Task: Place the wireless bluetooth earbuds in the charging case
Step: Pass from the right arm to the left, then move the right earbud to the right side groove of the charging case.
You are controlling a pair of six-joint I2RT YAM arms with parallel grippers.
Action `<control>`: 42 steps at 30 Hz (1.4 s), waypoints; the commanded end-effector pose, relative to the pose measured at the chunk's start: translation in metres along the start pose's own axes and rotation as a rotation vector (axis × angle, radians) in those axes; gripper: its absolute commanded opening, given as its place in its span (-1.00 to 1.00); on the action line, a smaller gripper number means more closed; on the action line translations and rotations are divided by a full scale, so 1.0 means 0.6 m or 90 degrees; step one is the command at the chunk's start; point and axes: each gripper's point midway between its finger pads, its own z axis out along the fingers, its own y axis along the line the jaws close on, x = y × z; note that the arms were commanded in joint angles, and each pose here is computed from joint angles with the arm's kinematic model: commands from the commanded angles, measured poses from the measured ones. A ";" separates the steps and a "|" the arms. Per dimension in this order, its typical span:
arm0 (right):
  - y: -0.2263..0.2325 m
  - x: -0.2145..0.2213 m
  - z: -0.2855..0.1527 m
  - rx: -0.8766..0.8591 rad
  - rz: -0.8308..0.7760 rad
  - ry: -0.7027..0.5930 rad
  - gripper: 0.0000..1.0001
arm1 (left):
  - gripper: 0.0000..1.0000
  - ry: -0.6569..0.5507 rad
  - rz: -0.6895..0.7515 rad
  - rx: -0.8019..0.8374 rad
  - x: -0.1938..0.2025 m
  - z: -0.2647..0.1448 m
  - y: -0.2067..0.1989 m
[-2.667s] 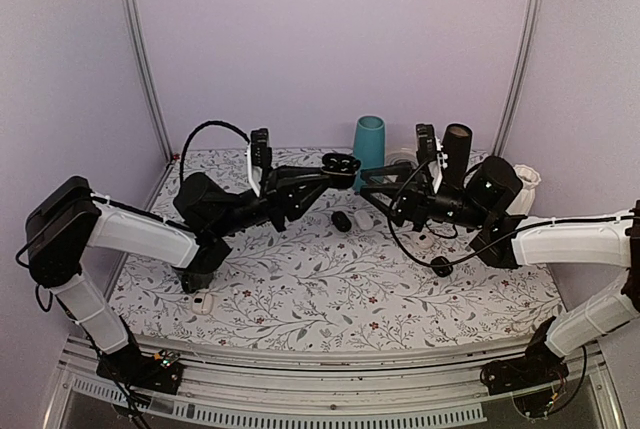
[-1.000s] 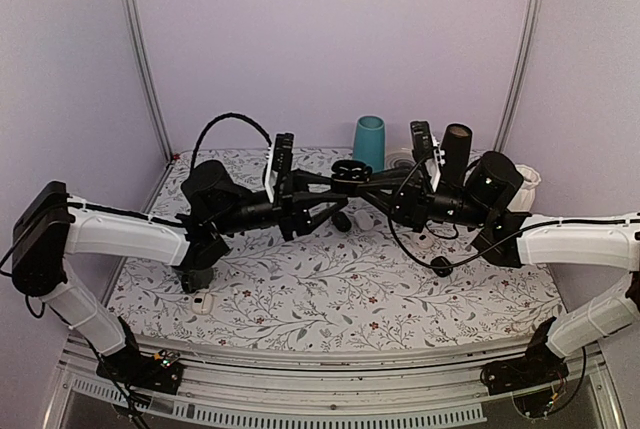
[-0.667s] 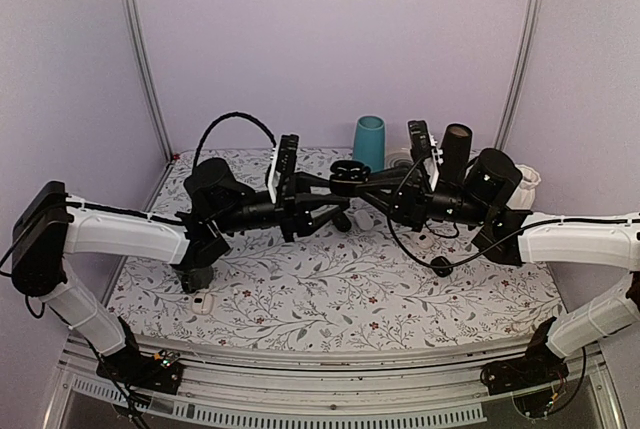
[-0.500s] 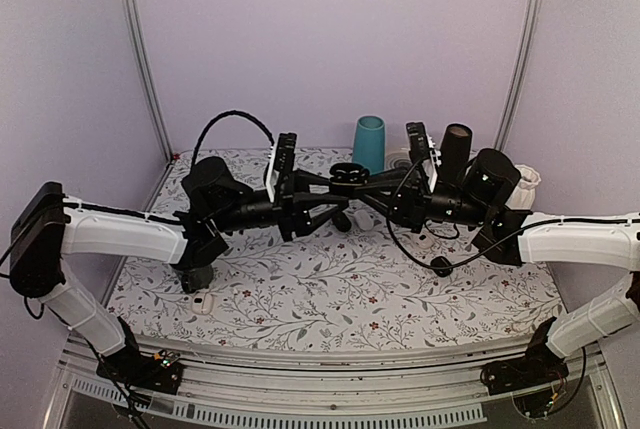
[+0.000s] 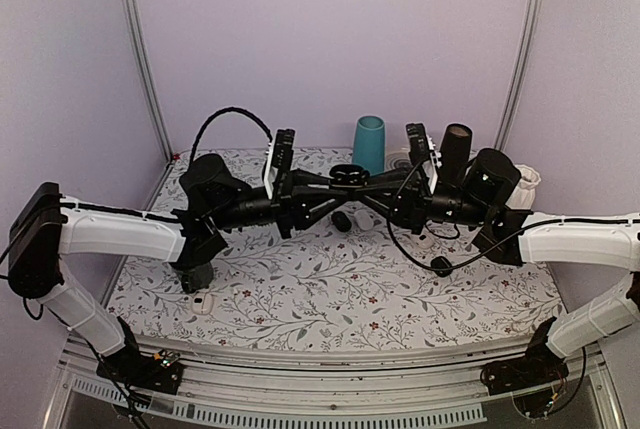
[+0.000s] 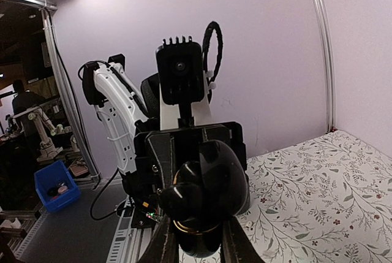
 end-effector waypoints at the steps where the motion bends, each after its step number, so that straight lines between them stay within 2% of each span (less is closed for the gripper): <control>1: 0.010 -0.036 0.002 0.000 -0.020 -0.025 -0.84 | -0.84 -0.004 0.011 0.019 -0.015 0.008 -0.006; 3: 0.008 -0.036 0.003 0.005 -0.018 -0.023 -0.71 | -0.99 -0.003 0.009 0.016 -0.013 0.007 -0.005; 7: -0.002 -0.030 0.002 0.025 -0.011 -0.018 -0.27 | -1.00 -0.014 -0.001 -0.001 -0.015 0.003 0.006; 12: -0.010 -0.021 -0.010 0.056 -0.016 -0.013 0.12 | -1.00 -0.030 0.001 -0.035 -0.023 -0.007 0.018; 17: -0.008 -0.021 -0.028 0.080 -0.026 -0.013 0.23 | -1.00 -0.036 0.001 -0.057 -0.027 -0.014 0.029; 23: -0.010 -0.062 -0.046 0.134 -0.047 -0.033 0.13 | -1.00 -0.028 -0.009 -0.065 -0.024 -0.016 0.040; 30: -0.027 -0.079 -0.048 0.182 -0.066 -0.022 -0.35 | -1.00 -0.009 -0.019 -0.045 -0.037 -0.007 0.039; 34: -0.026 -0.078 -0.032 0.161 -0.093 -0.002 -0.56 | -1.00 0.000 -0.024 -0.036 -0.039 0.001 0.039; 42: -0.036 -0.077 -0.023 0.166 -0.134 0.027 -0.64 | -1.00 0.010 -0.027 -0.027 -0.042 0.011 0.042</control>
